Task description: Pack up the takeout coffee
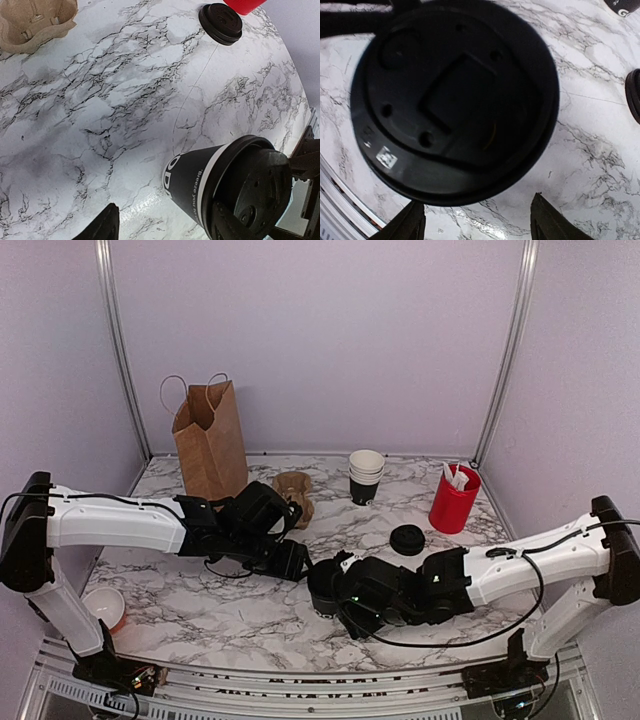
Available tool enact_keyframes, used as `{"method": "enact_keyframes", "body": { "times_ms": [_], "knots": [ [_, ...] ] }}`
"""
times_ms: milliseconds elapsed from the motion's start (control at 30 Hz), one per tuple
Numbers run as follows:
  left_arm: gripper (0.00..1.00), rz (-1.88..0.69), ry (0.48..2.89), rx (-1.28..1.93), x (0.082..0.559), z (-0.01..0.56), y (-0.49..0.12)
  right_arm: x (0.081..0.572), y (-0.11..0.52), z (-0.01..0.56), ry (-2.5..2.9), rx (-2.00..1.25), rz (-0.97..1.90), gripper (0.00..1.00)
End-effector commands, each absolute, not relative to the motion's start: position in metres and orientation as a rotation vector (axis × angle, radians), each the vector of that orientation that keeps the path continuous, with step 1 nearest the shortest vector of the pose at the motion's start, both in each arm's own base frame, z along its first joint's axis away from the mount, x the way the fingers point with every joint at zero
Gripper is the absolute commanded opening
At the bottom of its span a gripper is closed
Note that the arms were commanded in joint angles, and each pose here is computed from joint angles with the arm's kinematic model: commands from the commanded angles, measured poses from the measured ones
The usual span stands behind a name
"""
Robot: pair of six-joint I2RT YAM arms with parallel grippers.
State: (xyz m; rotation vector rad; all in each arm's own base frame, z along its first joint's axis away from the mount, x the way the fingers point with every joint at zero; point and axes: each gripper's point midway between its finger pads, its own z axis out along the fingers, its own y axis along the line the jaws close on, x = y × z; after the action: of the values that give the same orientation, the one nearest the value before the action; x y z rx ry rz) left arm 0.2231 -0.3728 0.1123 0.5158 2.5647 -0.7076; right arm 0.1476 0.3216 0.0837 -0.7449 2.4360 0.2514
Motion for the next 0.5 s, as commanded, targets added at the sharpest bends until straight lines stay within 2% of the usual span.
{"method": "enact_keyframes", "body": {
  "times_ms": [0,167,267,367,467],
  "knots": [
    [0.63,-0.659,2.601,0.54,0.217,0.1,-0.366,0.156,0.342,0.146,2.332,-0.671,0.371,0.69],
    [0.63,-0.66,2.602,0.542,0.216,0.1,-0.365,0.165,0.352,0.199,2.19,-0.646,0.387,0.68],
    [0.63,-0.659,2.6,0.541,0.216,0.1,-0.365,0.169,0.356,0.208,2.145,-0.643,0.338,0.68],
    [0.63,-0.659,2.599,0.538,0.216,0.1,-0.364,0.17,0.358,0.182,2.173,-0.663,0.28,0.68],
    [0.63,-0.657,2.602,0.536,0.216,0.1,-0.364,0.163,0.358,0.132,2.248,-0.712,0.236,0.68]
  ]
}}
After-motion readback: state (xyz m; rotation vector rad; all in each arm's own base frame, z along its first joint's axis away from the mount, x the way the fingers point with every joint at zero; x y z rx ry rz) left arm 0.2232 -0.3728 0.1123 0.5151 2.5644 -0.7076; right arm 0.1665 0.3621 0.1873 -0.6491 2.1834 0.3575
